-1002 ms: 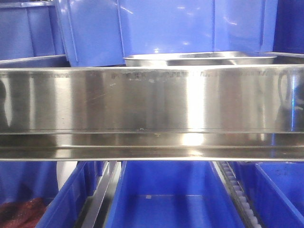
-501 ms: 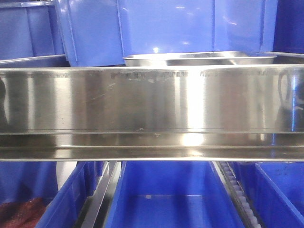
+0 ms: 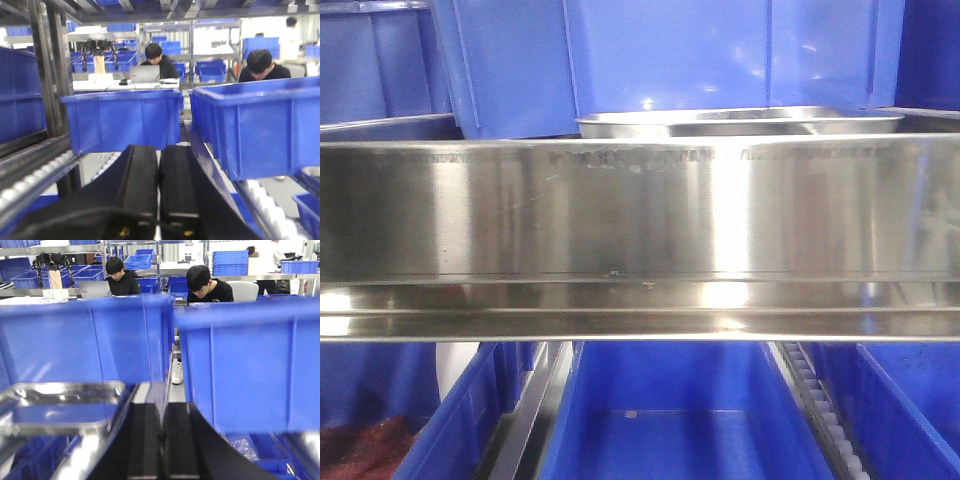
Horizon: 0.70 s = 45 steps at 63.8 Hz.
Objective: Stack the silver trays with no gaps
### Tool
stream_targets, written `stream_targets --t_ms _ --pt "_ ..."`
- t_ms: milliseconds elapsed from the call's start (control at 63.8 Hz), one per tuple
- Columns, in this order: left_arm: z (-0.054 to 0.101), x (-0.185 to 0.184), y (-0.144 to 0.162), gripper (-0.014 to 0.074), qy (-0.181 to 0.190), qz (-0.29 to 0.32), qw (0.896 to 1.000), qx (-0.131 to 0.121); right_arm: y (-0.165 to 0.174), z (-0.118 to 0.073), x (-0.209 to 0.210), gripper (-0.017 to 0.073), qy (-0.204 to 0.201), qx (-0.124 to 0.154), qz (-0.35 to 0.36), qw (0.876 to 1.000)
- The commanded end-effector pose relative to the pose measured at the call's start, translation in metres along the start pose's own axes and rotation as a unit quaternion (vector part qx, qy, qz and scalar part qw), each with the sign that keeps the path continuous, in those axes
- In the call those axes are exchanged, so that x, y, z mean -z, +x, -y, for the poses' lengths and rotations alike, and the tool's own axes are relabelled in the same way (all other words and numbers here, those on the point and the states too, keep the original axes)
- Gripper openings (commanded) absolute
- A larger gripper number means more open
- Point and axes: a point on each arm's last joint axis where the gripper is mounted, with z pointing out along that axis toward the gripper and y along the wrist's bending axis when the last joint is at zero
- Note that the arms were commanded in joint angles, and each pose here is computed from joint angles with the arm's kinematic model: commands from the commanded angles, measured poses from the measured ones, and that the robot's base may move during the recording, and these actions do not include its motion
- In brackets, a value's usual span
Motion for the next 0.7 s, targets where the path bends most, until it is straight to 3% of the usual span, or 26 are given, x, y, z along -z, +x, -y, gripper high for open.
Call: stream_targets --t_ms 0,78,172,282,345,439,533,658,689 --pt "-0.003 -0.013 -0.039 0.0179 0.009 -0.004 1.0 -0.002 -0.038 -0.003 -0.003 0.0308 -0.003 0.002 0.027 1.0" --pt "-0.002 -0.037 -0.055 0.0338 0.021 -0.036 0.999 0.0 -0.054 -0.004 -0.014 0.046 -0.002 0.002 0.021 1.0" --pt "0.001 -0.064 -0.066 0.0434 0.036 -0.059 0.998 -0.001 -0.061 -0.004 -0.034 0.0595 0.0 0.001 -0.006 1.0" --pt "0.009 -0.095 -0.074 0.0442 0.063 -0.088 0.994 0.001 -0.061 -0.004 -0.057 0.062 0.003 -0.002 -0.047 0.999" --pt "0.019 -0.112 -0.08 0.0442 0.101 -0.106 0.989 -0.011 -0.065 -0.006 -0.067 0.0613 -0.006 -0.016 -0.058 0.998" --pt "0.044 -0.131 -0.088 0.0442 0.179 -0.13 0.974 -0.049 -0.074 -0.012 -0.081 0.0613 -0.031 -0.028 -0.069 0.997" --pt "0.073 -0.148 -0.097 0.0442 0.247 -0.147 0.956 -0.059 -0.081 -0.019 -0.095 0.0613 -0.057 -0.029 -0.089 0.994" --pt "0.128 -0.168 -0.102 0.0442 0.336 -0.173 0.923 -0.074 -0.089 -0.033 -0.125 0.0613 -0.093 -0.024 -0.142 0.985" --pt "0.139 -0.172 -0.102 0.0442 0.347 -0.183 0.917 -0.067 -0.092 -0.037 -0.13 0.0613 -0.101 -0.022 -0.155 0.982"
